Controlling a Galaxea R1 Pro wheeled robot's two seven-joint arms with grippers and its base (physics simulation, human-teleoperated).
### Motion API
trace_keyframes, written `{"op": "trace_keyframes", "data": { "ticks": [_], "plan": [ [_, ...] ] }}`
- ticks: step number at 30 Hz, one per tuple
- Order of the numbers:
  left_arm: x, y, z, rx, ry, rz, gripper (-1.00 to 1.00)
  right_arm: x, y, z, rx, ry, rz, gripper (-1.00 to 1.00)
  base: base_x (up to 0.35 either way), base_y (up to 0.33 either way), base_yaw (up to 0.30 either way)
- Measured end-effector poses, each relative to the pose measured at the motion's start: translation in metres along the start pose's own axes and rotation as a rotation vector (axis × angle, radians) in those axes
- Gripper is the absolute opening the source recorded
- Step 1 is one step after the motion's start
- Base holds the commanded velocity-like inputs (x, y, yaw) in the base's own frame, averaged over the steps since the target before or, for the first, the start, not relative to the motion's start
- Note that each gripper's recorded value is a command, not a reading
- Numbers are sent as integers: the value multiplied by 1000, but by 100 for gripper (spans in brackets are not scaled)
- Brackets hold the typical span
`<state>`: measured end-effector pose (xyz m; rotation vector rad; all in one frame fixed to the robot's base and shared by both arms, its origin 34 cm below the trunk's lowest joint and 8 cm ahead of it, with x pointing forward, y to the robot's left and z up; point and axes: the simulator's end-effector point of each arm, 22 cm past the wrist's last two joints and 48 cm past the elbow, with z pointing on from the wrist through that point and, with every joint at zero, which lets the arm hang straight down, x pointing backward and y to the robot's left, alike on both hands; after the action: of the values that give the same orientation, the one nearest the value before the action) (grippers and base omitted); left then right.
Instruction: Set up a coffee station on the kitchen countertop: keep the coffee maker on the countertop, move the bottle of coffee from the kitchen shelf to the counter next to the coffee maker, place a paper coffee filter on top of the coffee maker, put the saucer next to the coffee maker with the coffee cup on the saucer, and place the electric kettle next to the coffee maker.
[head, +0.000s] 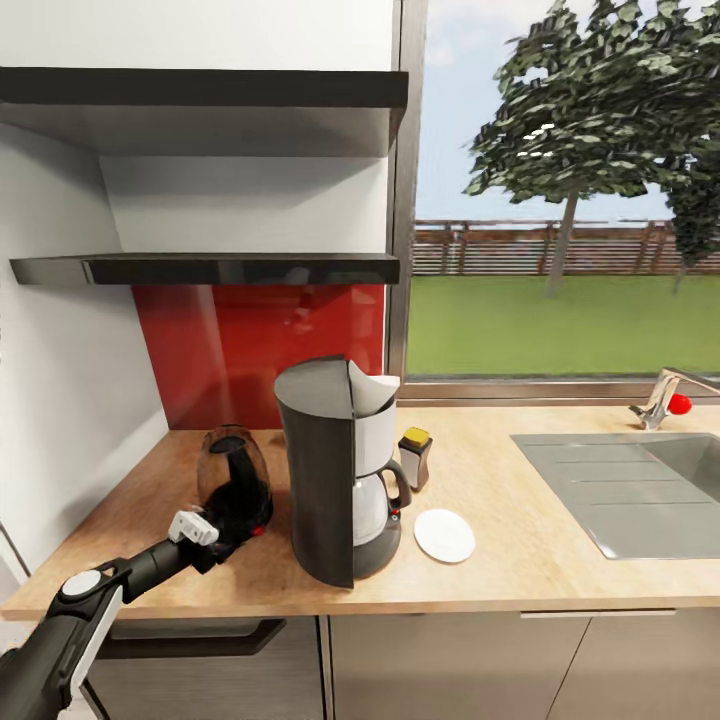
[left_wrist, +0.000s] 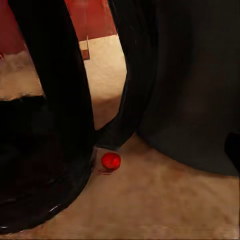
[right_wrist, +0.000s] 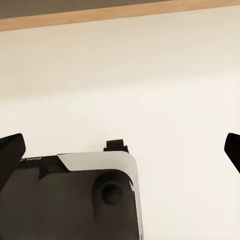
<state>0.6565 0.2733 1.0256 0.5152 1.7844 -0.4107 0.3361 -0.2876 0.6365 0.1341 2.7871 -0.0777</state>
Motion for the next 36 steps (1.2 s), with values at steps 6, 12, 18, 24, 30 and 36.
{"op": "trace_keyframes", "data": {
  "ticks": [6,12,18,24,30,36],
  "plan": [
    [28,12,-28,-62,-18,-13,100,0,0,0,0,1,0,100,-280,0,0],
    [47,12,-39,-79,-6,-35,100,0,0,0,0,0,-1,100,-184,0,0],
    [109,4,-88,-138,16,-66,100,0,0,0,0,0,-1,100,-15,0,0],
    [181,-28,-135,-154,102,-164,100,0,2,0,-2,1,0,100,0,0,0],
    [259,-55,-166,-172,221,-295,100,2,8,0,-14,4,-1,100,0,0,0],
    [359,-77,-217,-277,439,-435,100,3,9,0,-17,6,0,100,0,0,0]
  ]
}}
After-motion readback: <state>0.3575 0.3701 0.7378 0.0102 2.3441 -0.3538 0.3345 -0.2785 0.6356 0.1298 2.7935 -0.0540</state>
